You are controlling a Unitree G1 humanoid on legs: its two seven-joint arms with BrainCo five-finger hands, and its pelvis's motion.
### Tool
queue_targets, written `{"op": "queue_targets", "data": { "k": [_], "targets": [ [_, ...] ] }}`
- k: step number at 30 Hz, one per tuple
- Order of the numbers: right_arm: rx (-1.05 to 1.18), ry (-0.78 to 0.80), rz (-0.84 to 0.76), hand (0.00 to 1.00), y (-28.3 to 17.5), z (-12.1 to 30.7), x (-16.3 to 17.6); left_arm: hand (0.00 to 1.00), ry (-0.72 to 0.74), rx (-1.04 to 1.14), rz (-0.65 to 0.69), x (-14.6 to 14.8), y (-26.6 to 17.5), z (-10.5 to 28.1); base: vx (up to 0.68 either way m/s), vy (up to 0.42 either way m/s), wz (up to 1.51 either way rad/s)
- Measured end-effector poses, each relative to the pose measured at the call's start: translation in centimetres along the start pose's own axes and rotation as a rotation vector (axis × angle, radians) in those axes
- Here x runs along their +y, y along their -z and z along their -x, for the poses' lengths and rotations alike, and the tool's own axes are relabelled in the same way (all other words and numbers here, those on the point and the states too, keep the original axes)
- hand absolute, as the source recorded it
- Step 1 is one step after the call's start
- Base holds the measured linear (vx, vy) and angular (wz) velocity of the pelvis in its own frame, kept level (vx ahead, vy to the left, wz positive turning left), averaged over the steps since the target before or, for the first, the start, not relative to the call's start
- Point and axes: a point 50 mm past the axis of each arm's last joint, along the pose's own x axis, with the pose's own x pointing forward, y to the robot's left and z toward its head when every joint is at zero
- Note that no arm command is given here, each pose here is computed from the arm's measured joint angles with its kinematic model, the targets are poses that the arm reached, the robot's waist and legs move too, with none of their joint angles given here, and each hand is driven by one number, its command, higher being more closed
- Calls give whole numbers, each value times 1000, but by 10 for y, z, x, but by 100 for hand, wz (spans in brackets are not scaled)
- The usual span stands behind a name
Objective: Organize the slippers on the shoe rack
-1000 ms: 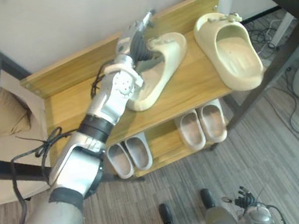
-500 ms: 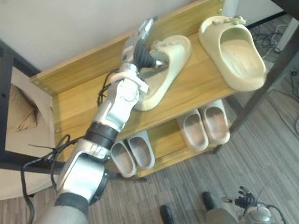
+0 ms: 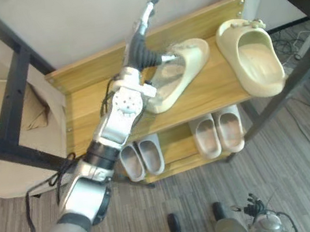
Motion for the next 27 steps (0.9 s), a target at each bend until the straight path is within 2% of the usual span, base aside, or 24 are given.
{"op": "queue_targets", "data": {
  "k": [11,19,27],
  "targets": [
    [13,-20,38,0,4,2,4,0,-49,274,307,2,52,66,-26,-8,10],
    [28,-41,47,0,10,4,7,0,-21,355,419,-6,64,86,3,-12,9],
    [30,-64,70,0,10,4,10,0,81,374,501,-29,60,96,0,0,0]
  ]
}}
